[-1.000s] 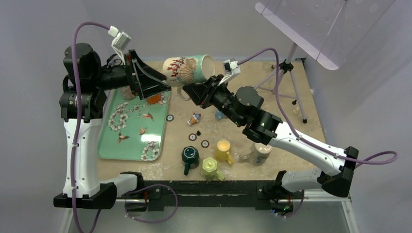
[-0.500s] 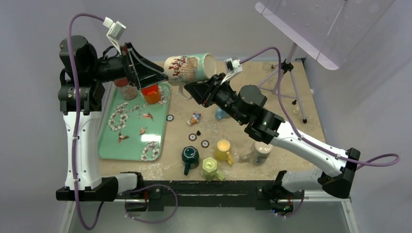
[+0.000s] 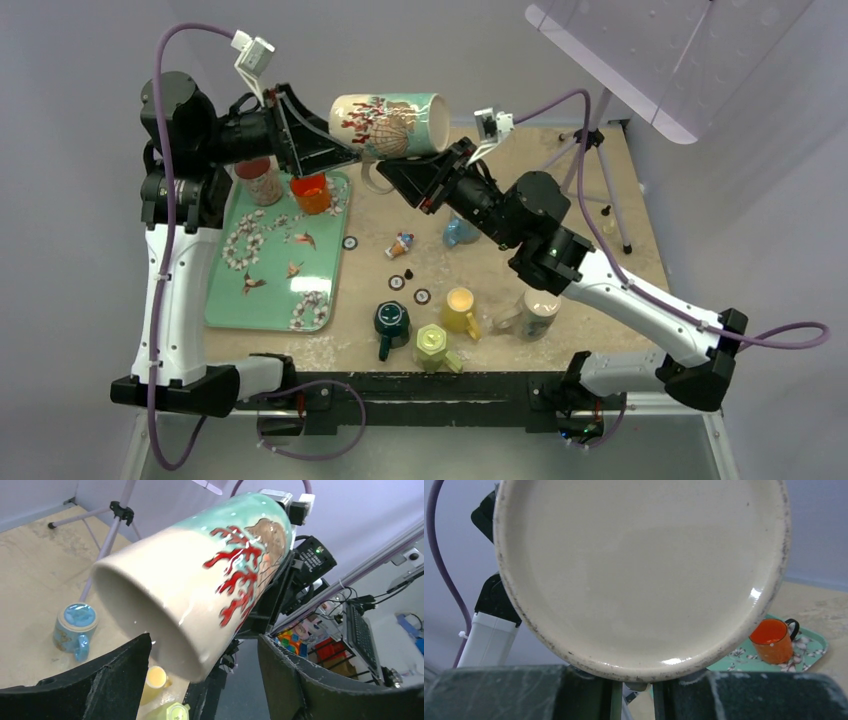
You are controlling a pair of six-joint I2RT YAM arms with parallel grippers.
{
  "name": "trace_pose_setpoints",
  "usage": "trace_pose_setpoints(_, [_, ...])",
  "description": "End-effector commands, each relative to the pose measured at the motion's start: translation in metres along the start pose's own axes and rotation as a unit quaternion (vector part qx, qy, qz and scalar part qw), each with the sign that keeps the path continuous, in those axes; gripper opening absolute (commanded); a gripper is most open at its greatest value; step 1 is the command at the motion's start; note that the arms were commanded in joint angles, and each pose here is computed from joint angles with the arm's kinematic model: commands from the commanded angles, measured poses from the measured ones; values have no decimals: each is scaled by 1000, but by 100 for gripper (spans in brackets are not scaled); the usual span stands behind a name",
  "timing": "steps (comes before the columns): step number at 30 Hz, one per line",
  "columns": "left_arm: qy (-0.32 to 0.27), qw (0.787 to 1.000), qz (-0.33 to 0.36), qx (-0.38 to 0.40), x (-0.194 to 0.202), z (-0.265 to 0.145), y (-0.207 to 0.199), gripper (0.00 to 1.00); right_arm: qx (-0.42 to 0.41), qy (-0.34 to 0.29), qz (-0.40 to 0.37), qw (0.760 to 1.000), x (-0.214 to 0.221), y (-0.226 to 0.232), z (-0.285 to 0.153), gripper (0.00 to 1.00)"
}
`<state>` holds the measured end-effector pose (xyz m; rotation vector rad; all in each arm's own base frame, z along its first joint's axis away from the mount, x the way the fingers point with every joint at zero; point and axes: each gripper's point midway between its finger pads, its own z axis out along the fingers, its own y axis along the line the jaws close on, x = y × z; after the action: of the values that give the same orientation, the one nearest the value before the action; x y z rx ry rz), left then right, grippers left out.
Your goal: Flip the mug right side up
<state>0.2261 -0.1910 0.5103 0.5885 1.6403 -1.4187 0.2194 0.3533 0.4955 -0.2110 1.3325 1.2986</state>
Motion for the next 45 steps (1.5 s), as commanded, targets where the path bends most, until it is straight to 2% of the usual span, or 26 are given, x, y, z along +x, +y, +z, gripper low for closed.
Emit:
trace_pose_setpoints(1, [1, 999, -17, 36, -1, 7, -19, 77, -109, -77, 15, 991, -55, 59, 4, 0])
trace_pose_setpoints(5, [-10, 997, -31, 73, -11, 10, -28, 54, -116, -60, 15, 991, -38, 53, 8, 0])
trace_pose_setpoints(7, [-11, 996, -40, 74, -12, 12, -24, 33, -105, -56, 15, 993, -33, 43, 9, 0])
trace_pose_setpoints(8, [-10, 996, -45, 73, -11, 13, -21, 15, -100, -53, 15, 993, -31, 39, 9, 0])
trace_pose_setpoints(9, [-10, 996, -46, 73, -11, 13, -20, 3, -96, -51, 14, 994, -30, 36, 9, 0])
trace_pose_setpoints(10, [-8, 996, -46, 72, -10, 13, -19, 0, -94, -50, 13, 994, -28, 34, 9, 0])
trace_pose_setpoints(14, [-3, 997, -51, 53, -3, 13, -10, 0, -78, -37, 12, 996, -18, 19, 9, 0])
trace_pose_setpoints(18, [-2, 999, -47, -15, 6, 13, 16, 0, -50, -14, 24, 998, 6, -7, 11, 0])
trace_pose_setpoints(19, [0, 998, -42, -37, 10, 12, 25, 0, -43, -5, 25, 999, 13, -13, 13, 5])
trace_pose_setpoints(20, [4, 997, -43, -61, 15, 11, 36, 0, -36, 4, 27, 999, 20, -19, 14, 23])
trace_pose_setpoints(23, [21, 990, -39, -131, 38, 7, 77, 0, -11, 36, 29, 999, 47, -39, 23, 52])
trace_pose_setpoints(28, [60, 971, -60, -223, 85, -2, 145, 0, 35, 107, 35, 993, 105, -81, 38, 74])
trace_pose_setpoints(32, [85, 949, -74, -295, 115, -19, 196, 0, 55, 181, 37, 981, 158, -108, 41, 79])
trace_pose_setpoints(38, [111, 921, -99, -361, 148, -44, 247, 0, 68, 231, 51, 969, 202, -130, 43, 82])
trace_pose_setpoints(42, [154, 888, -29, -433, 151, -80, 275, 0, 91, 265, 38, 959, 216, -141, 37, 86])
trace_pose_setpoints(45, [241, 843, 68, -475, 155, -118, 286, 0, 99, 269, 28, 958, 212, -143, 29, 86])
